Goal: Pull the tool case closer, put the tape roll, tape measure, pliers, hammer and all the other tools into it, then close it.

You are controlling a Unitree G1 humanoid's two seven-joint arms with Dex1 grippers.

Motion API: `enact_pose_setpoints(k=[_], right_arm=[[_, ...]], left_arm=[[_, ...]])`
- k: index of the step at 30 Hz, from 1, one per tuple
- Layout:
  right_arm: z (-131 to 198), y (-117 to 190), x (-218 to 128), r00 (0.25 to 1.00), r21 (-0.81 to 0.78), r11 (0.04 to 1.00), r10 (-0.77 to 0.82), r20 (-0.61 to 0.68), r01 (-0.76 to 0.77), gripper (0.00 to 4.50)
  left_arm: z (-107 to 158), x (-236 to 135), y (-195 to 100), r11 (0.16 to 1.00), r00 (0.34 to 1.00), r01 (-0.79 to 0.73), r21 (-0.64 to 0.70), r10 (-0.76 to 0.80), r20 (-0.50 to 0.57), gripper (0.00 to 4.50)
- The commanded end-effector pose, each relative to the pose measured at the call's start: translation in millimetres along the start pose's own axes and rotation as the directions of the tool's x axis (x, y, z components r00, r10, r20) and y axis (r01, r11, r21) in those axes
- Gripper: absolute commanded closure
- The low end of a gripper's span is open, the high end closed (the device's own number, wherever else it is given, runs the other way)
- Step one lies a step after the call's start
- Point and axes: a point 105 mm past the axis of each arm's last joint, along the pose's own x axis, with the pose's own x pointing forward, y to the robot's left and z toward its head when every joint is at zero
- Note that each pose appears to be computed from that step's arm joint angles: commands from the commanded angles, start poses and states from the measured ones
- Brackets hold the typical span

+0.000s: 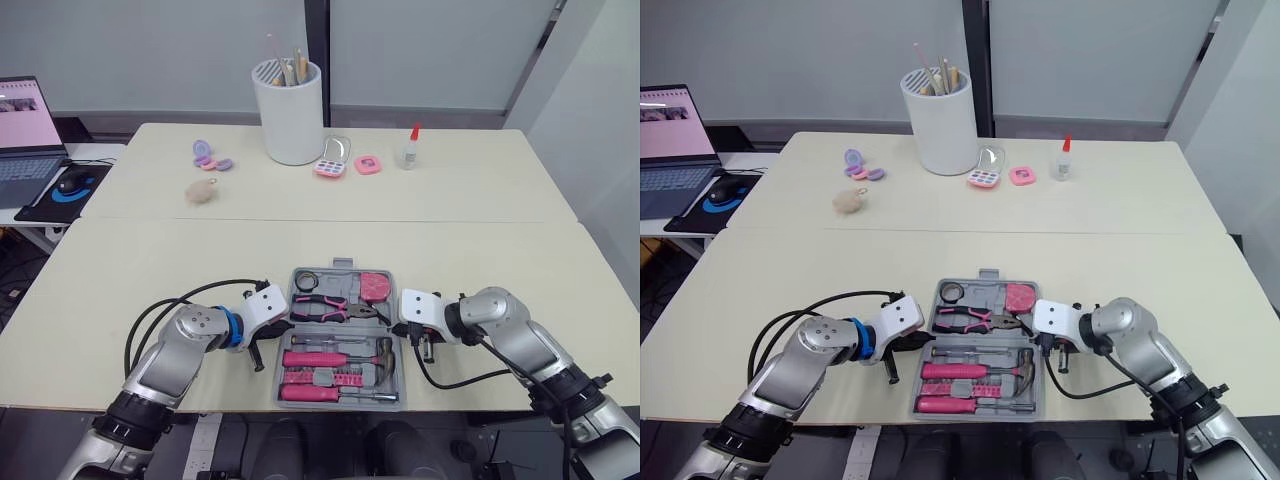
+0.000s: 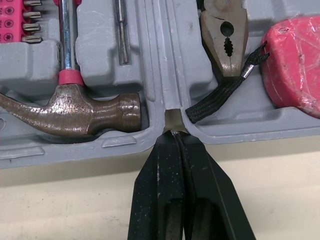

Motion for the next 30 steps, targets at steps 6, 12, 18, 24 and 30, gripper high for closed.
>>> enact_pose_setpoints(k=[6, 12, 18, 24, 30], right_arm=[[28.7, 11.7, 5.9, 0.994, -0.071, 0.997, 0.045, 0.095, -0.038, 4.48], [14.1, -7.0, -5.5, 0.999, -0.081, 0.996, -0.024, 0.045, 0.027, 4.48], [-10.5, -37.8, -35.3, 0.990, -0.107, 0.984, -0.142, -0.015, 0.140, 4.48], [-20.8, -58.0, -60.3, 0.972, 0.141, 0.972, -0.204, 0.114, 0.187, 4.29], [-0.3, -59.5, -82.0, 0.901, 0.573, 0.816, -0.190, 0.390, -0.076, 2.97]], left_arm=[[11.0, 15.2, -35.8, 0.987, 0.987, 0.153, 0.044, -0.155, 0.041, 4.50], [3.2, 3.5, -13.7, 0.997, 0.998, 0.066, 0.037, -0.067, 0.021, 4.50], [-1.3, -35.5, 12.2, 0.998, 0.998, -0.027, 0.061, 0.024, 0.049, 4.50], [6.6, -72.9, 24.0, 0.990, 0.993, -0.054, 0.133, 0.039, 0.113, 4.50], [39.5, -85.9, -16.8, 0.979, 0.960, 0.122, 0.162, -0.158, 0.232, 4.50]])
